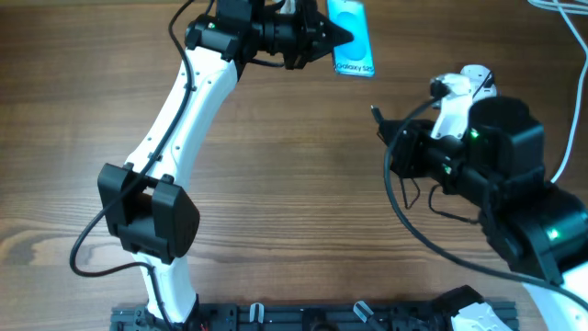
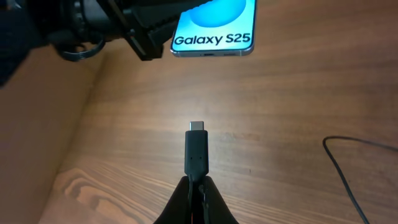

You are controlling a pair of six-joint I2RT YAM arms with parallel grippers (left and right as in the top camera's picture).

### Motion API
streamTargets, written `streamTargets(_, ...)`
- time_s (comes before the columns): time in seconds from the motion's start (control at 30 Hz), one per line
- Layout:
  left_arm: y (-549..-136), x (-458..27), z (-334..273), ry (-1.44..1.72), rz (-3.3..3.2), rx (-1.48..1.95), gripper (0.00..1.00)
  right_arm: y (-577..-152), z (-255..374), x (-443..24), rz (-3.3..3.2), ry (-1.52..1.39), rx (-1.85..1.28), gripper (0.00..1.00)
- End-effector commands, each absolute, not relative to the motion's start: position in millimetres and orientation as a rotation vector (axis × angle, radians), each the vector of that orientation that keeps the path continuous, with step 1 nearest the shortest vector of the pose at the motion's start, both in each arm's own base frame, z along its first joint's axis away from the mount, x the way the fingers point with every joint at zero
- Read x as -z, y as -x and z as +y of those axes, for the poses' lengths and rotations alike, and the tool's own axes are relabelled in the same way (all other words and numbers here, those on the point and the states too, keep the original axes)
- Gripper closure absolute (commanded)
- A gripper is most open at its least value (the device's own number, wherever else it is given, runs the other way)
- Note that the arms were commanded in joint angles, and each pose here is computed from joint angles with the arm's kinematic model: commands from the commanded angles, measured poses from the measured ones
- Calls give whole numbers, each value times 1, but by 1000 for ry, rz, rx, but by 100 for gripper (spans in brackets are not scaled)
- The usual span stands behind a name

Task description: Plug charger to phone and switch on socket

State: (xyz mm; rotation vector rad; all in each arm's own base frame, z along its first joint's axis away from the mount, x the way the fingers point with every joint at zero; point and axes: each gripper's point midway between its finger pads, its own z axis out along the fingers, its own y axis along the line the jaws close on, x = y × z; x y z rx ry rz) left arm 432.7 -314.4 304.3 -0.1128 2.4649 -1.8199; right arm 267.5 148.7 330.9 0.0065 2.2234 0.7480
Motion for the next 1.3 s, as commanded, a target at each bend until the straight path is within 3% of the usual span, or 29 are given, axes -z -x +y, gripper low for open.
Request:
streamTargets(0.0,-412,-345,-316,1,2404,2021,96,-269,143,-344,2178,-6,-723,96)
streamTargets(0.17,-432,-347,-307,-3,2324,1926,96,-267,142,-312,2320,-29,-683,96)
streamTargets(0.37,-478,-281,-244,394,2446,1437,96,-258,142,-222,2664,-21,-566,96)
streamTargets(0.77,-476,-239,-173,505,2577,1165,96,-287,188,-81,2874,24,-584,96)
streamTargets(1.0,-472,-232,-162,496,2607,1111,96,-302,205,-36,2887,28,-443,96)
streamTargets(1.27,-475,-228,-156,483,2605,1044,96,-298,211,-19,2900,36,-368,96)
